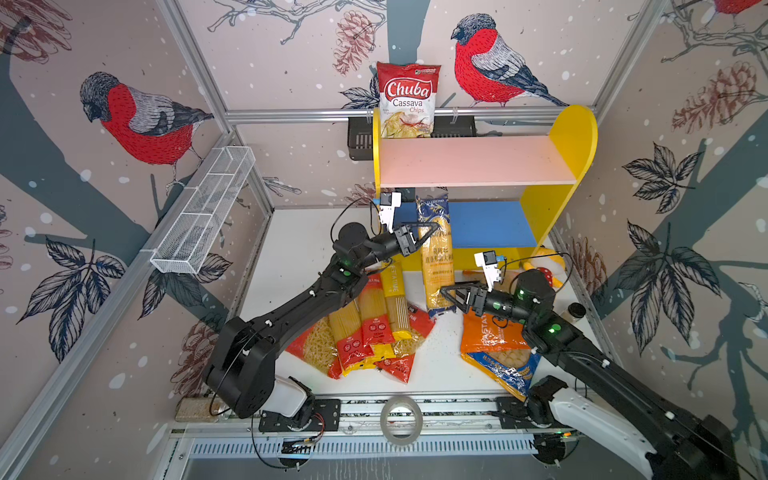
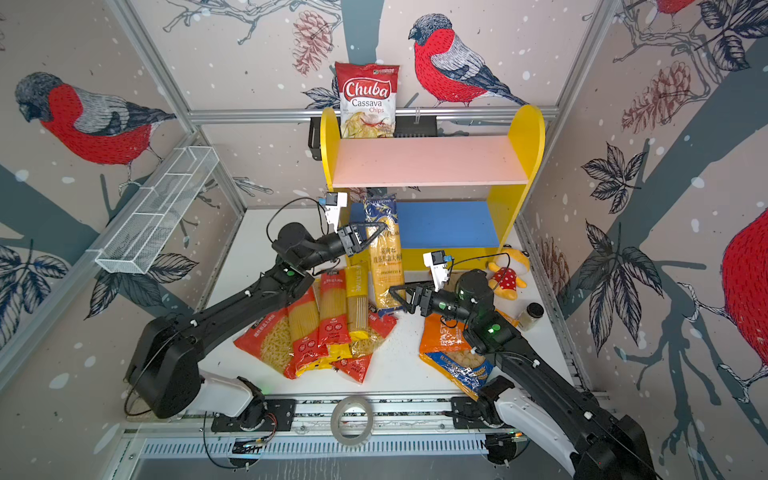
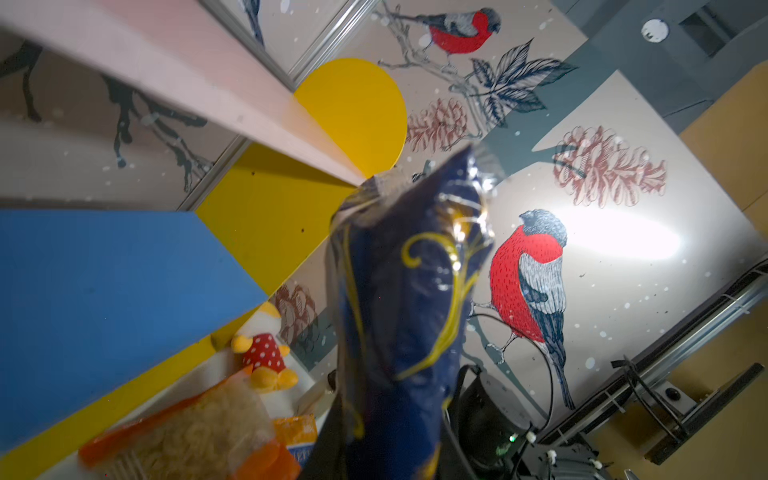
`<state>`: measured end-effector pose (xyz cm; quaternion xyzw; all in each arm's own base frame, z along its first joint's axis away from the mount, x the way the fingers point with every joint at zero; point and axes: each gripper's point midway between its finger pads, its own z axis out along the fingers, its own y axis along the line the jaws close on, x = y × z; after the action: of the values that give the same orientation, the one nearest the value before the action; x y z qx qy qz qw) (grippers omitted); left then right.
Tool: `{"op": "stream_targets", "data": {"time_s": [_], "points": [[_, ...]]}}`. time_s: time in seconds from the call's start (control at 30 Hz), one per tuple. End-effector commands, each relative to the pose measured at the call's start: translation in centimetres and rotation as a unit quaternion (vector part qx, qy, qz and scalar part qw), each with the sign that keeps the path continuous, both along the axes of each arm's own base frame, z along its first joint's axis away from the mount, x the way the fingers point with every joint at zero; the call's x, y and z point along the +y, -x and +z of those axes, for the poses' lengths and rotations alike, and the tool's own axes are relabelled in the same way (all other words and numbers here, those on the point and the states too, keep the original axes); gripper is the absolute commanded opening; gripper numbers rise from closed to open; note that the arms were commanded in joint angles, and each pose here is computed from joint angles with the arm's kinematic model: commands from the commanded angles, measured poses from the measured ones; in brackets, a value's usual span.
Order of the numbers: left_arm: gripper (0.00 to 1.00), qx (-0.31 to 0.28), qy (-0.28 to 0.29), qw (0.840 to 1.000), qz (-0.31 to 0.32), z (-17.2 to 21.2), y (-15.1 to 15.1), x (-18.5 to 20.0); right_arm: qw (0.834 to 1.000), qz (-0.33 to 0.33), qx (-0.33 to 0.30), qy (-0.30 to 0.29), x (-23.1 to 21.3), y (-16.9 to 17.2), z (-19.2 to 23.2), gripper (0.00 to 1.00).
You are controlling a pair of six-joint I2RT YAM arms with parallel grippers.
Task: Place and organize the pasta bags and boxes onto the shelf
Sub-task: 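Lift the spaghetti pack with the left gripper while the right gripper steadies it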
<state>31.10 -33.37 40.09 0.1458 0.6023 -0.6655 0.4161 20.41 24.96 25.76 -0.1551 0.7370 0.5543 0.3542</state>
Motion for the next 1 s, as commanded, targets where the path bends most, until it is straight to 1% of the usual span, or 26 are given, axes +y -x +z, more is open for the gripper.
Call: {"op": "stream_targets", "data": {"time_s": [0.0, 0.07, 0.17, 0.23, 0.33, 0.4, 0.53, 0.67, 0.77, 0.87, 0.97], "points": [[0.03, -0.048, 0.052, 0.997, -0.019, 4.3, 0.7, 0.6, 0.999, 0.026, -0.022, -0.031, 0.3, 0.7, 1.9, 0.80], [0.03, -0.050, 0.058, 0.997, -0.024, 5.0, 0.8, 0.5, 0.998, 0.032, -0.031, -0.044, 0.4, 0.6, 2.7, 0.75], [0.04, -0.051, 0.063, 0.996, -0.031, 5.3, 1.0, 0.5, 0.996, 0.042, -0.045, -0.064, 0.8, 0.4, 4.3, 0.64], [0.04, -0.051, 0.065, 0.996, -0.030, 5.5, 1.0, 0.7, 0.995, 0.047, -0.053, -0.077, 0.9, 0.3, 5.2, 0.59], [0.05, -0.048, 0.068, 0.996, -0.023, 5.9, 0.6, 1.0, 0.992, 0.052, -0.065, -0.094, 1.1, 0.0, 6.6, 0.47], [0.06, -0.039, 0.066, 0.997, -0.013, 6.0, -0.2, 1.3, 0.990, 0.054, -0.073, -0.105, 1.2, -0.2, 7.5, 0.39], [0.12, -0.019, 0.068, 0.997, 0.009, 6.5, -2.3, 2.2, 0.987, 0.056, -0.087, -0.121, 1.5, -0.6, 9.5, 0.32], [0.23, -0.016, 0.073, 0.997, 0.029, 7.3, -3.6, 3.4, 0.984, 0.055, -0.098, -0.135, 1.8, -1.2, 11.7, 0.25], [0.39, -0.023, 0.065, 0.997, 0.039, 7.8, -3.9, 3.8, 0.983, 0.055, -0.100, -0.142, 2.2, -1.8, 13.3, 0.22], [0.55, -0.026, 0.054, 0.996, 0.058, 7.8, -4.0, 4.4, 0.983, 0.053, -0.101, -0.146, 2.8, -2.8, 14.9, 0.22], [0.65, -0.020, 0.043, 0.996, 0.080, 7.2, -4.2, 5.5, 0.983, 0.042, -0.100, -0.146, 3.3, -4.1, 16.5, 0.21]]}}
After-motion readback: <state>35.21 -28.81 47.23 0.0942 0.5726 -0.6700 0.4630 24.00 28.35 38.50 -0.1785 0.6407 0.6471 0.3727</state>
